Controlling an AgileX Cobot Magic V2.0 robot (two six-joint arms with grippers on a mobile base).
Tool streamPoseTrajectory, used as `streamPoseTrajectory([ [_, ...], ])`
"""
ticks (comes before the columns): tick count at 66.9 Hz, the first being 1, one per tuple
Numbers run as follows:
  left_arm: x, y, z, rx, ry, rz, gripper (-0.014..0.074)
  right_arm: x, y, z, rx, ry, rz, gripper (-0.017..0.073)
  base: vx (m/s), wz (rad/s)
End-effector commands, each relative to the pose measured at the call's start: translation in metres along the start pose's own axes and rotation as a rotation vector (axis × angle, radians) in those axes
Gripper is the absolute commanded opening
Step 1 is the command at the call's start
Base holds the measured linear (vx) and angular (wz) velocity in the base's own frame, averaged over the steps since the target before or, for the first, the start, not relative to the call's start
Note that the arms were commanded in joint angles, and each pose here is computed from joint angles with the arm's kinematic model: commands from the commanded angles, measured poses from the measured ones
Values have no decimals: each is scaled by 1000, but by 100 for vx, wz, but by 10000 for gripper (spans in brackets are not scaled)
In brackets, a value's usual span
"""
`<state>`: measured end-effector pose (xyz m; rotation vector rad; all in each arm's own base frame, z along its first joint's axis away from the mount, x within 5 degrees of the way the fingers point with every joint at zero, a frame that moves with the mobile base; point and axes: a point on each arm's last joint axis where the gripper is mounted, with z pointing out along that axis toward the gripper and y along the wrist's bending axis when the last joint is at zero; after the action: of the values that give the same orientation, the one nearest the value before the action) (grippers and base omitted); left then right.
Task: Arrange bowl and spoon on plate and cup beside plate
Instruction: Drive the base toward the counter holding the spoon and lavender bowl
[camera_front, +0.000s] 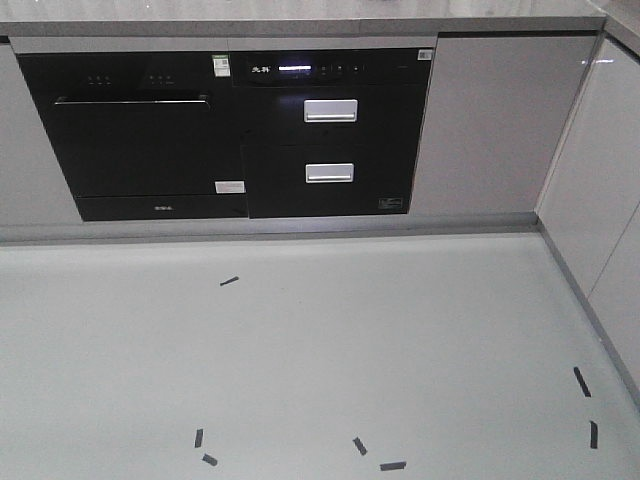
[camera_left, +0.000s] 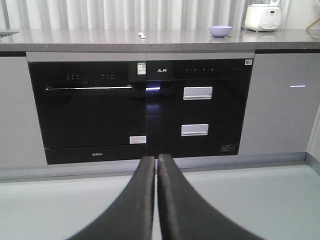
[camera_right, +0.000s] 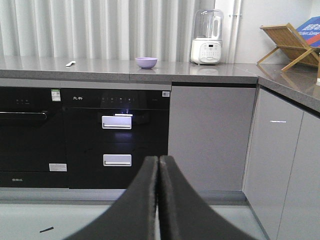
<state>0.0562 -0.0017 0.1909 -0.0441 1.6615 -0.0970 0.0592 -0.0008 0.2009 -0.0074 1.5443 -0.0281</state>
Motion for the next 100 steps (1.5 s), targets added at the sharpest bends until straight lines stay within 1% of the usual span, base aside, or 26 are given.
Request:
streamPoseTrajectory([
  [1,-13,-2,-3,23,-100,-11,-6,-4,0,1,3,-58,-7,-10,17,5],
  [36,-13,-2,-3,23,-100,-11,-6,-4,0,1,3,-58,-7,-10,15,-8],
  [100,-13,-2,-3,23,-100,-11,-6,-4,0,1,3,-58,-7,-10,19,1],
])
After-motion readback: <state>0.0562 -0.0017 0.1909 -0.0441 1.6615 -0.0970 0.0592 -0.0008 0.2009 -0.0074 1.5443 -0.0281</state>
